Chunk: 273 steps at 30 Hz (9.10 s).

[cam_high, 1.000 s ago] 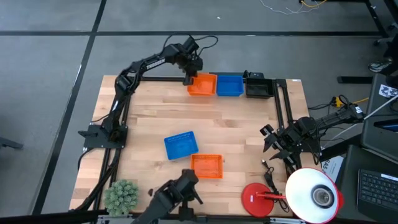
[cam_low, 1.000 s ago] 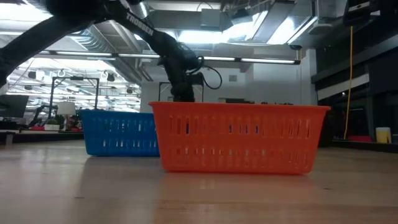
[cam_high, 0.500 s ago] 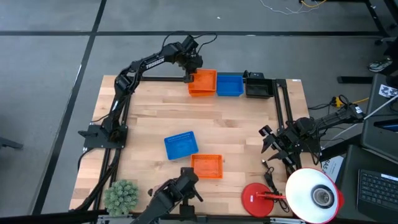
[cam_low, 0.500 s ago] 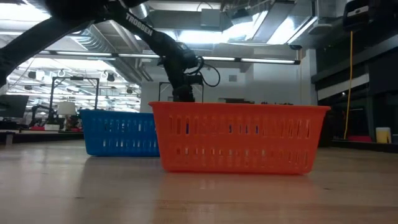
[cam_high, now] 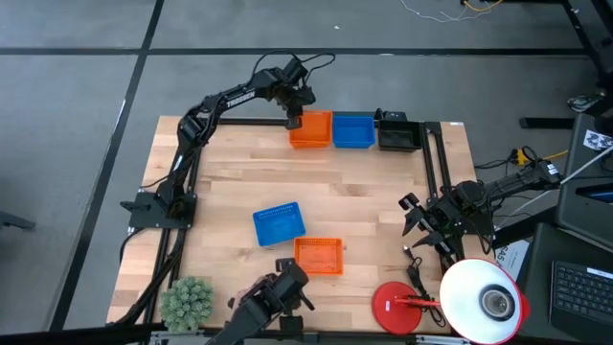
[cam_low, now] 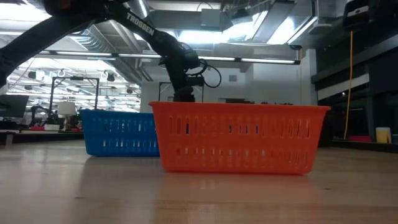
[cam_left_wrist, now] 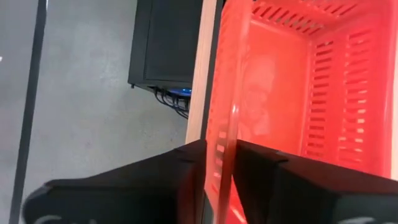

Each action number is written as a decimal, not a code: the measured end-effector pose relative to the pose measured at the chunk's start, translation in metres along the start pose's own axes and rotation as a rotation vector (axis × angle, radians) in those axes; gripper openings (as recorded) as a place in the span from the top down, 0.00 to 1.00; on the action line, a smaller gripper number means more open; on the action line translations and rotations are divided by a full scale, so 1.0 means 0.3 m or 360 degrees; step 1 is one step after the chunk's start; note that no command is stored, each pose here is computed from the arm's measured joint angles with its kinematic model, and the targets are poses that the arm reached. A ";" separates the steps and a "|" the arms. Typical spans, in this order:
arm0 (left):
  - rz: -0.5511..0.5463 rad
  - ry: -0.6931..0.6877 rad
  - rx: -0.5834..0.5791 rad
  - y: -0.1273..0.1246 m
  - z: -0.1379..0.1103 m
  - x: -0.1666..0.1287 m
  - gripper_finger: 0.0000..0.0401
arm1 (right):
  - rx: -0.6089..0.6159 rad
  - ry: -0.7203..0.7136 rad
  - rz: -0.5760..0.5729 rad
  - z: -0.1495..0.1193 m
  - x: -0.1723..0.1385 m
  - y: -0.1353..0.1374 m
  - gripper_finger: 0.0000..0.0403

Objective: Stack baskets by color
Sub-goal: Stack the middle orange bin on top of the top orange bin, then stack the bottom blue bin on top of the top blue bin

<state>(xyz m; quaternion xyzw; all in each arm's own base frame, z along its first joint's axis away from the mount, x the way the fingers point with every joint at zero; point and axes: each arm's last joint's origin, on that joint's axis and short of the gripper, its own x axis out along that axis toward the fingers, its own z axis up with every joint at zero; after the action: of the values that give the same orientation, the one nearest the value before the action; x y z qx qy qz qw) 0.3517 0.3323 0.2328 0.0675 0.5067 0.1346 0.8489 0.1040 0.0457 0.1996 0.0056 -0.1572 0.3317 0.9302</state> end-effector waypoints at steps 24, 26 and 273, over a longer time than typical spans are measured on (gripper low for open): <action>0.0457 0.0008 0.0103 -0.075 0.121 -0.097 0.76 | 0.0006 0.0015 0.0003 -0.003 0.000 0.000 0.58; 0.0481 -0.0021 0.0121 -0.095 0.142 -0.093 0.76 | 0.0008 0.0022 0.0004 -0.005 0.000 0.000 0.58; -0.0054 -0.0851 0.0121 -0.260 0.423 0.023 1.00 | 0.0154 0.0279 0.0091 -0.059 -0.005 0.007 0.58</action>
<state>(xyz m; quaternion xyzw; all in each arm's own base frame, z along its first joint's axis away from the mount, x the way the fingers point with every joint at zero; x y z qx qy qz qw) 0.4788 0.2627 0.2678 0.1240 0.2701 0.0785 0.9516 0.1066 0.0484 0.1822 0.0170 -0.0590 0.3644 0.9292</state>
